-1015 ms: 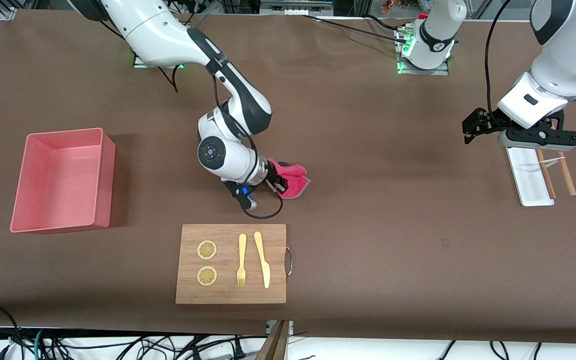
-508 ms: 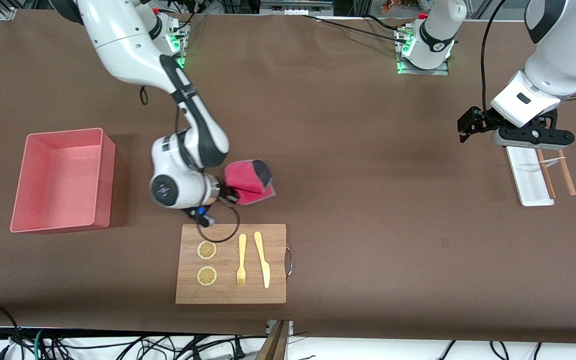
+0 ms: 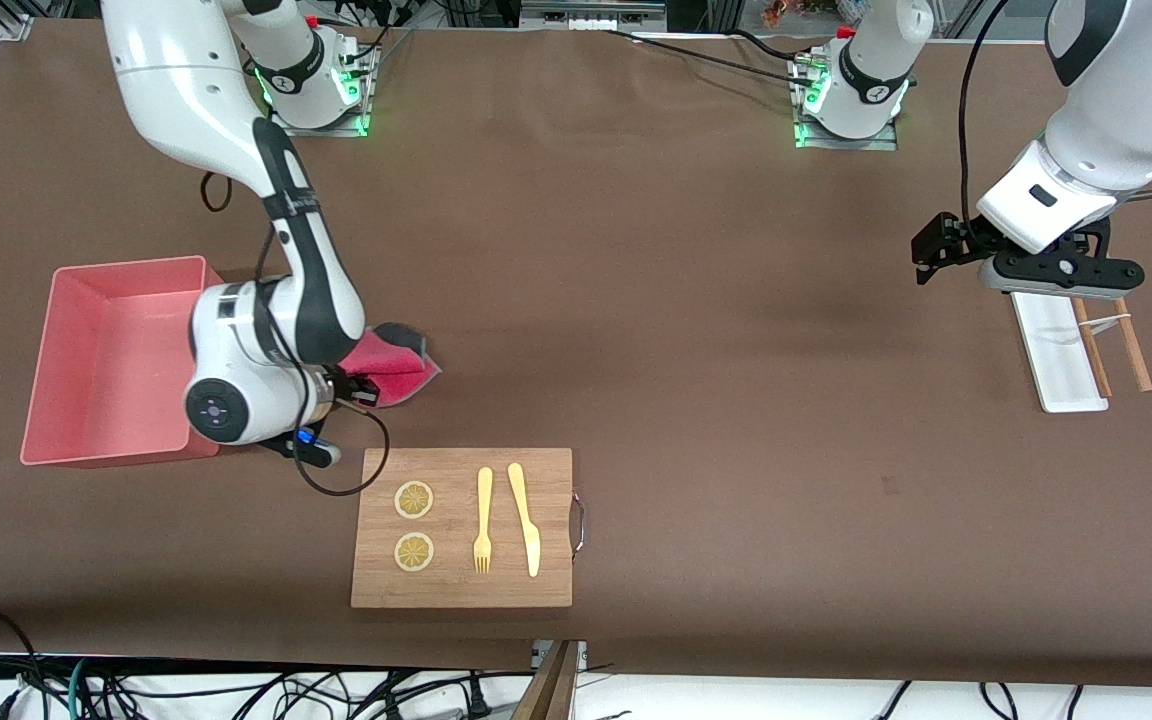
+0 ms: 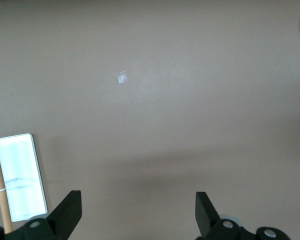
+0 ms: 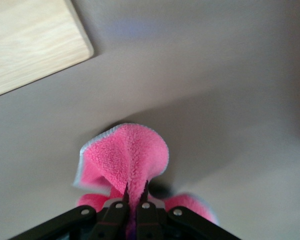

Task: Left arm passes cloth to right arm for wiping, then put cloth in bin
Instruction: 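Move the cloth over the pink bin and open the right gripper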

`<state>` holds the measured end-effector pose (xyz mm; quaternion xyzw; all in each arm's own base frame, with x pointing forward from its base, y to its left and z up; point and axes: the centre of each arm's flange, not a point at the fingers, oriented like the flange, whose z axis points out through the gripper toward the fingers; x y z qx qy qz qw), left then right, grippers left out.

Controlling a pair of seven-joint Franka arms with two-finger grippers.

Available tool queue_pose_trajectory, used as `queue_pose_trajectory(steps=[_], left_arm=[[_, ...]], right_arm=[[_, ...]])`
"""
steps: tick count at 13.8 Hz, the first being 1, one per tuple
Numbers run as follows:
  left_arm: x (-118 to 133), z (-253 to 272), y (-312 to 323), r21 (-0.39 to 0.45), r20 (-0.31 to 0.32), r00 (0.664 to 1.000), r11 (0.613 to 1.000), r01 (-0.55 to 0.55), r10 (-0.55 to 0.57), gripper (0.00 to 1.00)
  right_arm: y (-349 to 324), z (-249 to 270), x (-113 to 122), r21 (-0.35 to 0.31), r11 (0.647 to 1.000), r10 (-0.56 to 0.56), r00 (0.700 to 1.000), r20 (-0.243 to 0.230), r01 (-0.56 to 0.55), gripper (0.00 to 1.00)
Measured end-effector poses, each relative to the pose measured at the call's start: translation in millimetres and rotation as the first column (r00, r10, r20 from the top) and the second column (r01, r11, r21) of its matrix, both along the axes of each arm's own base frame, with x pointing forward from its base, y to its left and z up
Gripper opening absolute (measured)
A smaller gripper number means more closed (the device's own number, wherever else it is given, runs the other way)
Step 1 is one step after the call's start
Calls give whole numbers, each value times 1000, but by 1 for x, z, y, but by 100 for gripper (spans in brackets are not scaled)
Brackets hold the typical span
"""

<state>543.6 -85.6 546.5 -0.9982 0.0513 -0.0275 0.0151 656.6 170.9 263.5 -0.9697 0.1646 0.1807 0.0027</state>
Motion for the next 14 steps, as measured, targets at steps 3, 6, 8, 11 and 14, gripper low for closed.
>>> queue_pose_trajectory(steps=[3, 6, 8, 11, 14], left_arm=[[0, 0, 0, 0, 0, 1000, 1000, 1, -1, 100], [0, 0, -1, 0, -1, 1000, 1000, 1, -1, 100], [0, 0, -1, 0, -1, 1000, 1000, 1, -1, 100], [0, 0, -1, 0, -1, 1000, 1000, 1, -1, 100], [0, 0, -1, 0, -1, 1000, 1000, 1, -1, 100]], right_arm=[[-31, 93, -2, 17, 998, 54, 998, 26, -54, 2], [-94, 163, -17, -2, 987, 158, 987, 7, -158, 2], [-147, 185, -24, -28, 967, 253, 967, -7, -254, 2], [-243, 182, -30, 3, 933, 359, 933, -34, -360, 2], [-302, 147, -35, 10, 920, 392, 916, -82, -393, 2]])
